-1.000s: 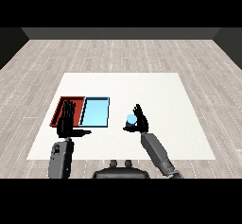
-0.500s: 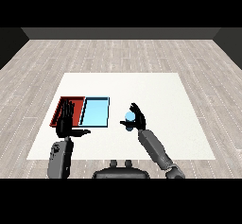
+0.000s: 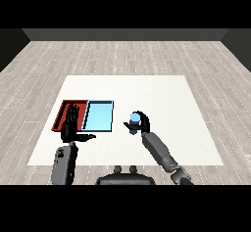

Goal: Pick the blue can and put it in the blue box

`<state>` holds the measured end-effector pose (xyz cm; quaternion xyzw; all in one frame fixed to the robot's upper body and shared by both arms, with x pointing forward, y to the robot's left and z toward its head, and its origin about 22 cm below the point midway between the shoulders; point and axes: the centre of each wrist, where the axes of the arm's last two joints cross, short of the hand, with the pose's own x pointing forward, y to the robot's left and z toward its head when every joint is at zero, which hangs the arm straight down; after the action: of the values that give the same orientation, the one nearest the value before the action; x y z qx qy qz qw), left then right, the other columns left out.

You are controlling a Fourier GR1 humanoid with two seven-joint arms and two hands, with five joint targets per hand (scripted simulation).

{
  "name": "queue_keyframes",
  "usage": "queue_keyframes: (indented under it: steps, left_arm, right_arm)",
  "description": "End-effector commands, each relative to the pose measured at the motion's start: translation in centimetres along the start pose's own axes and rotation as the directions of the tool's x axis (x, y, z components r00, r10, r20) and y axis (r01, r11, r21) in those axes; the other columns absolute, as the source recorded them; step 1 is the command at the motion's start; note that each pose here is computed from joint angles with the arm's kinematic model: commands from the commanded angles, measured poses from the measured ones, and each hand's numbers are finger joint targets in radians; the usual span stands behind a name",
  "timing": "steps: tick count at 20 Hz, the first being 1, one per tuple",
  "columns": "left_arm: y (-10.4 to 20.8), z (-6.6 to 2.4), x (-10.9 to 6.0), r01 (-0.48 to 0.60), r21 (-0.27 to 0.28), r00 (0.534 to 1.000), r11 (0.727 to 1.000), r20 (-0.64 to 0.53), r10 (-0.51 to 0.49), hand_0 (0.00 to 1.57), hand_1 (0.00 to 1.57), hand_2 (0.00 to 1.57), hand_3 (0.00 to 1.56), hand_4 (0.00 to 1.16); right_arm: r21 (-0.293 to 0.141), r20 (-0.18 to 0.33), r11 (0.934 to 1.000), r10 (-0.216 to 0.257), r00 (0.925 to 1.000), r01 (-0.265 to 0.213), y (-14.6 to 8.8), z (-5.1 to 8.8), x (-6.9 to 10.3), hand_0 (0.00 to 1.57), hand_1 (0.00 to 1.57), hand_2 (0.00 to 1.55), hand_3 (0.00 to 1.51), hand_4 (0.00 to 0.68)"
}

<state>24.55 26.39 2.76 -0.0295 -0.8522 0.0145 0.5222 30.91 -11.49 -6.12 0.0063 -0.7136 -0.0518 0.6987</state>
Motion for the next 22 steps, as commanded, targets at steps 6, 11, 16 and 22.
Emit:
queue_keyframes:
  steps: [6,11,16,22]
  left_arm:
    - [-0.6,-0.48,0.8,0.028,-0.037,0.999,0.999,-0.018,-0.029,0.0,0.0,0.0,0.0,0.0]
    - [-4.1,0.16,-1.2,-0.033,-0.119,0.996,0.992,-0.09,0.022,0.0,0.0,0.0,0.0,0.0]
    - [-5.5,-1.42,-0.8,-0.028,-0.19,0.991,0.981,-0.135,0.002,0.0,0.0,0.0,0.0,0.0]
    - [-7.0,-0.73,-2.1,-0.029,-0.183,0.986,0.983,-0.167,-0.002,0.0,0.0,0.0,0.0,0.0]
  right_arm:
    - [0.024,0.091,0.9967,0.075,0.993,-0.078,-0.4,0.2,4.0,1.42,1.42,1.45,1.4,0.624]
    - [0.03,0.19,0.989,0.137,0.9723,-0.145,-0.6,-1.0,7.6,1.43,1.43,1.45,1.4,0.623]
    - [0.072,0.275,0.9843,0.136,0.9519,-0.161,0.9,0.1,10.8,1.43,1.43,1.45,1.4,0.617]
    - [0.062,0.274,0.9735,0.196,0.9415,-0.22,-0.6,-0.1,12.1,1.43,1.43,1.45,1.4,0.616]
